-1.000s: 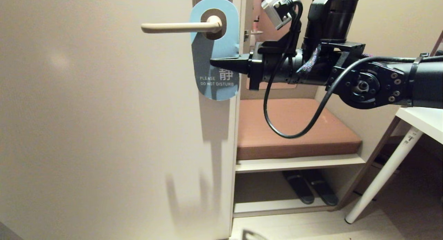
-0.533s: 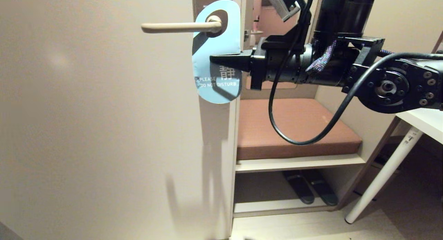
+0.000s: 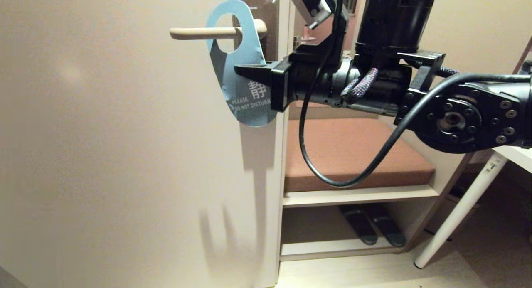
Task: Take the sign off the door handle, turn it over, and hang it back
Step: Take down the sign
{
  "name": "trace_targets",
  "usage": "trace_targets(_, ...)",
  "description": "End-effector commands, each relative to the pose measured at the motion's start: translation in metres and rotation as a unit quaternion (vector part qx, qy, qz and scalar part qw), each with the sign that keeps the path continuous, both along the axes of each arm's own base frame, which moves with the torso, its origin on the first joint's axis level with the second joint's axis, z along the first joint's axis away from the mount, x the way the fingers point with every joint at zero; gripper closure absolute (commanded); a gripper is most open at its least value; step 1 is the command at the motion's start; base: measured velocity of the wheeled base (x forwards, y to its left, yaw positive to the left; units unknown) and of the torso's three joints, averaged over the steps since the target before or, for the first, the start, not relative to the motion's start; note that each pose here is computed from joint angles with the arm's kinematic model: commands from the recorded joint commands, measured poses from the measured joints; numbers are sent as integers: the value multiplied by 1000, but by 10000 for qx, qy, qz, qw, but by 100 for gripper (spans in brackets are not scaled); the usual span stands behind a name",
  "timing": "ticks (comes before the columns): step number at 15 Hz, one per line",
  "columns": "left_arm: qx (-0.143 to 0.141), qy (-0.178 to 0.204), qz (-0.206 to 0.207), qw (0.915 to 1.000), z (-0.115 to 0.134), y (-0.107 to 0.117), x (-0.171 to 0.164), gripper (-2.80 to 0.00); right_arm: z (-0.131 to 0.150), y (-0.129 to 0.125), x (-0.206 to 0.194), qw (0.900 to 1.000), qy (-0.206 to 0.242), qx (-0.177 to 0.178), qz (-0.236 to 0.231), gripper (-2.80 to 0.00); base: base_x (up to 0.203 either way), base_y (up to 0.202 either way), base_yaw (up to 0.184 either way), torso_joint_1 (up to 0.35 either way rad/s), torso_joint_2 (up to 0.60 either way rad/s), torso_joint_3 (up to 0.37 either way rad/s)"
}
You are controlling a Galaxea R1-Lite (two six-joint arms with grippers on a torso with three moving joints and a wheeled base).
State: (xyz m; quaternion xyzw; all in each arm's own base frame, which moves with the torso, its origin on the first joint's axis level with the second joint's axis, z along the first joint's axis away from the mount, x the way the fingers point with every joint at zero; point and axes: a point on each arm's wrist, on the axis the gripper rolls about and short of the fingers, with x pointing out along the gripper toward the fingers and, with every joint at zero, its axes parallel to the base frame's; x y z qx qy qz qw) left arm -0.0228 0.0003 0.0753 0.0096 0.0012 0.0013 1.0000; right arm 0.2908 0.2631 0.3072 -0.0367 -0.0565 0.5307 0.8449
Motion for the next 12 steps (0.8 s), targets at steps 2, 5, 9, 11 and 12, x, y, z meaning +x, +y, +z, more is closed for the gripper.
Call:
trace_targets(2,-2,1,1,10000,0,0,0,0,-14,20,4,9989,-23,87,-463,0,0,0,0,0,0,0)
trace_targets(5,0,7,-5,10000,0,0,0,0,-17,30,0,9980,-9,160,-615,0,0,0,0,0,0,0)
trace_targets(9,-2,11,-4,10000,0,0,0,0,-17,38,-6,9984,43,197,-523,0,0,0,0,0,0,0)
trace_targets(11,-2,-2,2,10000,0,0,0,0,-20,45,-8,9978,37,228,-616,0,0,0,0,0,0,0)
trace_targets(12,4,4,3,10000,0,0,0,0,-21,49,-7,9971,4,294,-700,0,0,0,0,0,0,0)
